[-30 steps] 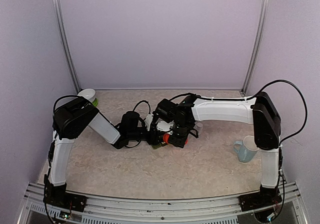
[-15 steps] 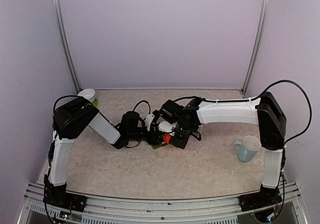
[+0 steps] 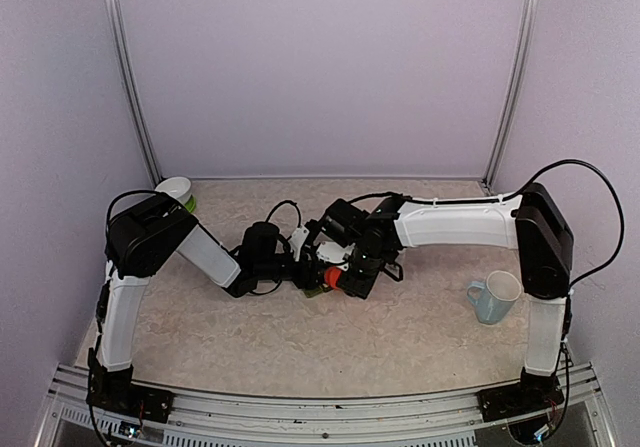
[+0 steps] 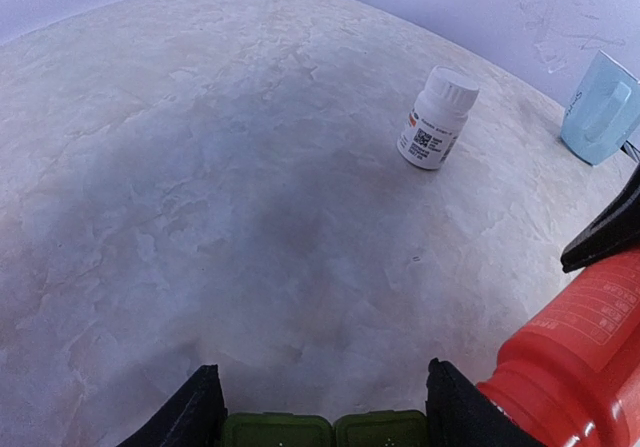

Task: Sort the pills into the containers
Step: Pour the pill into the compartment of the pill container.

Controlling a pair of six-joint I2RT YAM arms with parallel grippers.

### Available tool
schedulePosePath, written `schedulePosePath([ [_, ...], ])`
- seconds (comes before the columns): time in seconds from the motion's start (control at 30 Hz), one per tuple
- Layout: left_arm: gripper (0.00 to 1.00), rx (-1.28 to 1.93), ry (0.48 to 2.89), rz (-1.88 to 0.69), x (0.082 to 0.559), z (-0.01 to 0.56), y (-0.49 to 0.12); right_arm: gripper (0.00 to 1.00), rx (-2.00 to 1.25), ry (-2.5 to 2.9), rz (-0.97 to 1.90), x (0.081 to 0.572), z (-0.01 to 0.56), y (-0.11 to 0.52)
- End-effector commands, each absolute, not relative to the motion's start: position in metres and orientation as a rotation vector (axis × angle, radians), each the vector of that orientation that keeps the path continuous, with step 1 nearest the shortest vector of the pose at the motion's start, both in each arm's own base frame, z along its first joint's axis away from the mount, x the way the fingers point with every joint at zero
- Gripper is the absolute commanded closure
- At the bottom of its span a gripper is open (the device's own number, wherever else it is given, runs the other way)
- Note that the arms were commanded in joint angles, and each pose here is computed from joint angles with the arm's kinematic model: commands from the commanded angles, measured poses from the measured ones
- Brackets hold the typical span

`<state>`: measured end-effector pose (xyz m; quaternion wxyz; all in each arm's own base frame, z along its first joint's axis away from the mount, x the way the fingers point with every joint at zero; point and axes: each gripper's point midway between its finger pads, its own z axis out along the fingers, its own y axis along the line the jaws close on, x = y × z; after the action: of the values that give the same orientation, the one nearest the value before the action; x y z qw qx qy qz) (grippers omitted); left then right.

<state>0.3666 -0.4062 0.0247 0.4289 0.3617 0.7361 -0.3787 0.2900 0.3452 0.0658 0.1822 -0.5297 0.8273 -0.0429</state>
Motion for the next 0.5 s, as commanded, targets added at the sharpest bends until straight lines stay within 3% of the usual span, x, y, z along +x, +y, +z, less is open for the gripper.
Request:
schedulePosePath([
  [0.0, 0.35, 0.984, 2.202, -0.976, 0.307, -0.067, -0.388, 0.60, -1.452, 2.353, 0.046, 0.288, 0.065, 0.369],
  [0.47, 0.35, 0.985, 2.199, -0.974, 0.307, -0.066, -0.388, 0.59, -1.299, 2.465, 0.148, 0.299, 0.069, 0.360],
])
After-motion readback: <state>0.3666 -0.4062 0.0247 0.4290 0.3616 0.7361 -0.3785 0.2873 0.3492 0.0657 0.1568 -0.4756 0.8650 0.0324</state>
